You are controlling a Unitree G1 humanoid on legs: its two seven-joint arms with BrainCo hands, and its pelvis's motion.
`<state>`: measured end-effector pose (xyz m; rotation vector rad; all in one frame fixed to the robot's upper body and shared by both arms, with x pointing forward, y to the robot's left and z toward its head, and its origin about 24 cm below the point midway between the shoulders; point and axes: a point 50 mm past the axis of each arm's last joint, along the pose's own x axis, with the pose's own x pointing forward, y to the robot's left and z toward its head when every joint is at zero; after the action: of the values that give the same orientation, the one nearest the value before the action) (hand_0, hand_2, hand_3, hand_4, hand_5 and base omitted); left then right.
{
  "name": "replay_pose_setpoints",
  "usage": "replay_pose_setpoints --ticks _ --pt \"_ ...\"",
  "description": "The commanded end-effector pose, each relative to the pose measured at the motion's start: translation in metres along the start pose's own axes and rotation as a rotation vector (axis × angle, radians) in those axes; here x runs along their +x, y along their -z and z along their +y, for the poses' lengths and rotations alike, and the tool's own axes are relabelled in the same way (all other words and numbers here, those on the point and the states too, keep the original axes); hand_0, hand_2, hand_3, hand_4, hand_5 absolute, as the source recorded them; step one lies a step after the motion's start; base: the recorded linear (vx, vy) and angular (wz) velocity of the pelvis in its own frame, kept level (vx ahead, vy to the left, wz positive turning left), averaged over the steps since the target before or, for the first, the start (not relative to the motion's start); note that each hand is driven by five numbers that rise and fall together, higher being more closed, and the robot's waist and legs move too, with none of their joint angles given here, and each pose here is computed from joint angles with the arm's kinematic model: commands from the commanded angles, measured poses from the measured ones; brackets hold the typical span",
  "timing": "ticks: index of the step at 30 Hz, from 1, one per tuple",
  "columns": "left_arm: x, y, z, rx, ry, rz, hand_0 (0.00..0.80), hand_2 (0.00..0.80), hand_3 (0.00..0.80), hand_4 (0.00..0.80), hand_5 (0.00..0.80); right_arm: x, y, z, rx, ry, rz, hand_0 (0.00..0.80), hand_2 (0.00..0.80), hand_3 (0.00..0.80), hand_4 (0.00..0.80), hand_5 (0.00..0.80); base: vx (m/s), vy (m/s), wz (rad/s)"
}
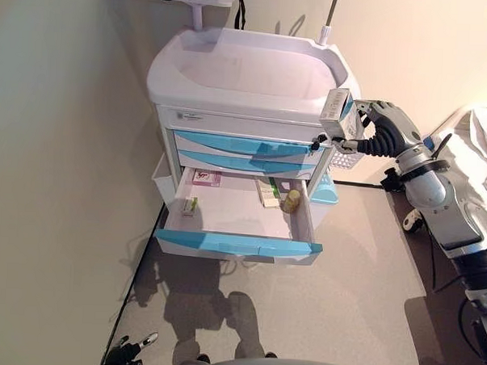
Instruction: Open the drawer and pick up the medicine
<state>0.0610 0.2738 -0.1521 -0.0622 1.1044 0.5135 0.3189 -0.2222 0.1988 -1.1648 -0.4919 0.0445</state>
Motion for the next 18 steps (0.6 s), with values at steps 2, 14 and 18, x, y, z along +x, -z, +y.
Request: replay_pose_setpoints --ticks 2,14,18 --pt "0.001 0.001 0.005 0.119 0.002 0.017 0.000 0.000 0.000 0.000 0.000 0.020 0.002 -0.027 0.050 0.169 0.026 0.800 0.800 0.800 0.800 0.800 0.000 0.000 0.00" --pt "-0.002 0.011 0.021 0.194 -0.012 0.057 0.000 0.000 0.000 0.000 0.000 0.043 0.037 -0.065 -0.015 0.264 0.215 0.800 0.800 0.800 0.800 0.800 0.032 0.004 0.10" --pt "-0.002 0.010 0.028 0.197 -0.028 0.060 0.000 0.000 0.000 0.000 0.000 0.054 0.048 -0.081 -0.047 0.276 0.288 0.800 0.800 0.800 0.800 0.800 0.013 -0.024 0.32"
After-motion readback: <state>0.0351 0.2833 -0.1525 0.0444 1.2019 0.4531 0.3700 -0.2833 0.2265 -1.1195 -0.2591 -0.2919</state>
